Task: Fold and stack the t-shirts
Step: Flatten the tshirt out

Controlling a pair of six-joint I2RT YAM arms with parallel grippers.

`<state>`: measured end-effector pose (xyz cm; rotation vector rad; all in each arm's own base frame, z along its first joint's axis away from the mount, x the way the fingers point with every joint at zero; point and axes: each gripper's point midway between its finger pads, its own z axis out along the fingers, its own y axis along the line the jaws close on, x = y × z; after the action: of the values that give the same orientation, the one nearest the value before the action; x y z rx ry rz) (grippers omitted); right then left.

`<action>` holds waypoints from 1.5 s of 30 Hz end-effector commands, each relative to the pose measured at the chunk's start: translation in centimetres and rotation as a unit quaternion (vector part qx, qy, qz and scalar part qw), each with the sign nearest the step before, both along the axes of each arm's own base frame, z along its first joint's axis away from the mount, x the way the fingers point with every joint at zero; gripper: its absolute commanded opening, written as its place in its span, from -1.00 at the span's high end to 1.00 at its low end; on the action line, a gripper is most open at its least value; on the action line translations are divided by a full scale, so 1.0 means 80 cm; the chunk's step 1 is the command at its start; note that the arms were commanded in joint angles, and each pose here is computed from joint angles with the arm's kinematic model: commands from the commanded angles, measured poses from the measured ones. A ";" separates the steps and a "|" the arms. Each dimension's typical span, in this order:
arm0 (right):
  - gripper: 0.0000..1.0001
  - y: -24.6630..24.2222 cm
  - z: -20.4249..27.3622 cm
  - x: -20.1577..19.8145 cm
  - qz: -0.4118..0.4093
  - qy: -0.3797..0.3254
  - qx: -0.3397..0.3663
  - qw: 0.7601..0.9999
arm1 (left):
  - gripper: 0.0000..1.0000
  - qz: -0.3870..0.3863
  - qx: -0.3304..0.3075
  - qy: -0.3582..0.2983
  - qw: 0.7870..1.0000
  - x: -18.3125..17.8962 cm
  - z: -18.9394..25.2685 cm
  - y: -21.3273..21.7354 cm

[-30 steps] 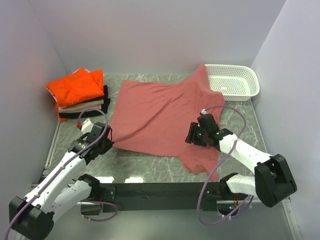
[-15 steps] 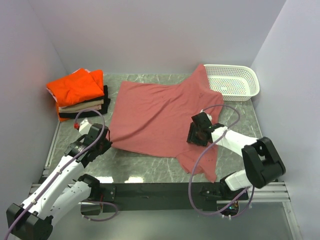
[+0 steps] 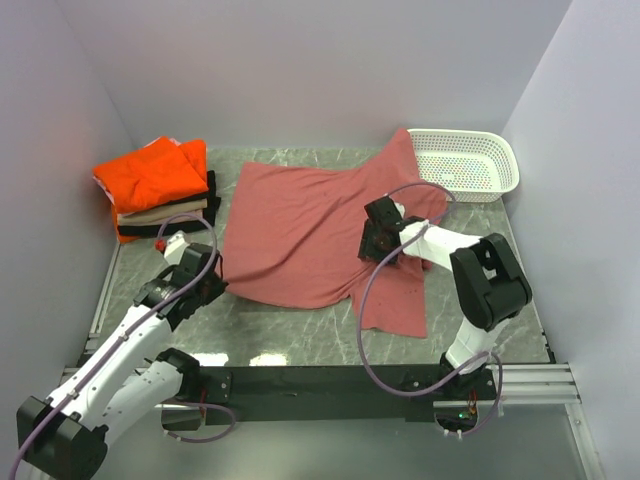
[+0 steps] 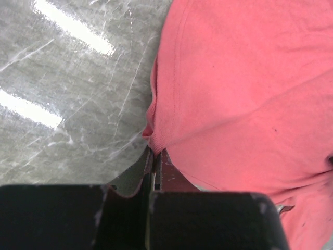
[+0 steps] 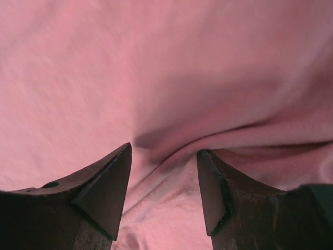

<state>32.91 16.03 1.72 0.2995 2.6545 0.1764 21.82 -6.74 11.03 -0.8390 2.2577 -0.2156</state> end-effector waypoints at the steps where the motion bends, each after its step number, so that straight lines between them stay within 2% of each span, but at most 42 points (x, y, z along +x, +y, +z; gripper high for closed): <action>1: -0.19 -0.002 -0.004 0.009 0.006 0.006 -0.017 1.000 | 0.99 -0.010 0.006 -0.026 1.000 0.017 0.016 -0.002; 7: -0.21 -0.024 0.091 -0.006 -0.021 -0.080 -0.007 0.997 | 0.99 -0.011 0.012 -0.027 1.000 0.022 0.015 -0.001; 10: -0.26 -0.048 0.100 -0.045 -0.037 -0.078 -0.015 0.996 | 0.99 -0.018 0.010 -0.027 0.999 0.024 0.014 -0.004; 14: -0.32 -0.083 0.060 -0.119 -0.063 -0.020 -0.033 0.997 | 0.99 -0.026 0.006 -0.028 0.999 0.026 0.012 -0.007; 20: -0.37 -0.109 0.027 -0.185 -0.108 0.023 -0.028 0.993 | 0.99 -0.050 -0.005 -0.033 0.998 0.027 0.013 -0.017; 22: -0.38 -0.105 0.026 -0.193 -0.117 0.031 -0.011 0.993 | 0.99 -0.058 -0.010 -0.036 0.998 0.028 0.015 -0.021; 30: -0.41 -0.116 0.022 -0.209 -0.158 0.060 -0.028 0.985 | 0.99 -0.073 -0.020 -0.050 0.996 0.027 0.020 -0.027; 35: -0.41 -0.121 0.010 -0.220 -0.153 0.096 -0.052 0.982 | 0.99 -0.075 -0.021 -0.050 0.996 0.028 0.021 -0.028; 39: -0.37 -0.123 -0.003 -0.234 -0.139 0.140 -0.079 0.977 | 0.99 -0.080 -0.024 -0.049 0.995 0.027 0.021 -0.030; 45: -0.22 -0.123 -0.009 -0.242 -0.135 0.155 -0.091 0.974 | 0.99 -0.079 -0.020 -0.046 0.996 0.029 0.019 -0.029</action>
<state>14.33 6.58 1.02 0.6665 2.8514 -0.1589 23.47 -8.84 11.91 -0.6853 2.2664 -0.3445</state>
